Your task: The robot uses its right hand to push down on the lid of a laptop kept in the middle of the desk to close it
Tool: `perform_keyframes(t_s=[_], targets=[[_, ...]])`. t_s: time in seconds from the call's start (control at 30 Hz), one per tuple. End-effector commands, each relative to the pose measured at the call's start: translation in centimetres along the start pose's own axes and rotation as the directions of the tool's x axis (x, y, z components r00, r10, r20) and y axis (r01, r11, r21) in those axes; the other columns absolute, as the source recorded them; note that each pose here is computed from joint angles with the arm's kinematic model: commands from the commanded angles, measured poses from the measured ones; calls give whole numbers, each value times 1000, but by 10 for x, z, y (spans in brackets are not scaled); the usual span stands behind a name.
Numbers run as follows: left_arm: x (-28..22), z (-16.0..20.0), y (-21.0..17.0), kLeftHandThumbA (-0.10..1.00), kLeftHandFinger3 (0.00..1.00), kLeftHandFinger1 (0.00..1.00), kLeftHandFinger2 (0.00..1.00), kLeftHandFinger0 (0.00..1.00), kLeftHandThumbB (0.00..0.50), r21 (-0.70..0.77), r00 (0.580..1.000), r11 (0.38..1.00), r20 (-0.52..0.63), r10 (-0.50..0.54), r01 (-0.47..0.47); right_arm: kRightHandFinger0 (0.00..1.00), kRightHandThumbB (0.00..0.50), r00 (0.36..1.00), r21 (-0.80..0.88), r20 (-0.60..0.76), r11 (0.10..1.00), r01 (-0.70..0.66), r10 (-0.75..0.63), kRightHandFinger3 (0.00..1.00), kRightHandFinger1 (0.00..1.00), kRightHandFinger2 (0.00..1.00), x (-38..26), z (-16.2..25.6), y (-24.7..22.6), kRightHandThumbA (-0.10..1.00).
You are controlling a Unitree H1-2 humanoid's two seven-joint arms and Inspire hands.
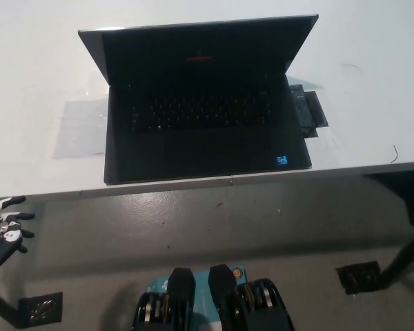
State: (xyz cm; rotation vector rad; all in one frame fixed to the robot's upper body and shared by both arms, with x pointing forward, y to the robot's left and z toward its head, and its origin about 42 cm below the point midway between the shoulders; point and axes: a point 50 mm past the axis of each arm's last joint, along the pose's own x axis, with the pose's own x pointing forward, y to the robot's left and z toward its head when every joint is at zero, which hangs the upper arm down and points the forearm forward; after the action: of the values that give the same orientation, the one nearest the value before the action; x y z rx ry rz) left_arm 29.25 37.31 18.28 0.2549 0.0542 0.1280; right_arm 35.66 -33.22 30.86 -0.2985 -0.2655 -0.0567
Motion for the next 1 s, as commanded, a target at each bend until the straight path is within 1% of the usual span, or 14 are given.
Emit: perform_keyframes(t_s=[0.0,0.03,0.2,0.27,0.3,0.43,0.5,0.53,0.57,0.63,0.7,0.83,0.9,0.97], targets=[[0,14,10,146,767,501,620,424,3,40,999,999,49,-12,10,1000,279,992,-99,127,995,-4,17,1000,1000,1000,29,48,-5,1000],[1,14,9,148,763,502,614,428,5,41,999,999,50,-11,9,1000,218,987,-121,154,993,-15,33,1000,1000,1000,39,60,-2,1000],[-1,15,8,179,800,546,640,480,0,43,999,999,38,-14,12,1000,310,974,-169,215,985,-31,68,1000,1000,1000,74,92,15,1000],[0,15,8,182,790,553,642,489,0,32,999,999,31,-18,17,1000,327,967,-160,237,986,-57,94,1000,1000,1000,95,97,24,1000],[0,16,8,193,791,547,646,470,0,33,999,999,31,-26,25,1000,309,960,-168,252,982,-82,123,1000,1000,1000,109,105,36,1000],[1,16,7,182,796,533,644,442,0,37,999,999,39,-34,32,1000,365,938,-200,290,971,-134,189,1000,1000,1000,132,122,62,1000],[1,17,7,177,793,535,645,440,0,39,999,999,40,-34,32,1000,353,933,-214,297,966,-145,206,1000,1000,1000,138,128,69,1000],[1,17,7,178,789,545,650,446,0,35,999,999,33,-32,30,1000,396,930,-200,296,966,-164,219,1000,1000,1000,142,131,75,1000],[1,16,7,177,800,560,659,464,0,37,999,999,35,-35,33,1000,390,923,-203,304,963,-178,234,1000,1000,1000,148,138,85,1000],[2,16,8,200,827,590,674,502,0,46,999,998,31,-39,38,1000,313,905,-239,332,952,-194,267,1000,1000,1000,159,148,100,1000],[3,16,7,190,830,571,675,469,0,51,998,998,36,-42,40,1000,308,894,-243,350,949,-201,279,1000,1000,994,165,150,108,1000],[3,18,6,191,835,568,676,458,0,58,999,998,30,-37,35,1000,413,881,-314,333,921,-231,335,1000,1000,1000,184,157,135,1000],[2,17,5,182,838,574,688,460,0,43,998,998,32,-45,44,1000,398,867,-356,327,899,-255,376,1000,1000,1000,189,162,149,1000],[3,16,5,185,838,572,690,456,0,41,998,998,39,-48,46,1000,416,861,-378,318,886,-269,397,1000,1000,1000,195,166,161,1000]])
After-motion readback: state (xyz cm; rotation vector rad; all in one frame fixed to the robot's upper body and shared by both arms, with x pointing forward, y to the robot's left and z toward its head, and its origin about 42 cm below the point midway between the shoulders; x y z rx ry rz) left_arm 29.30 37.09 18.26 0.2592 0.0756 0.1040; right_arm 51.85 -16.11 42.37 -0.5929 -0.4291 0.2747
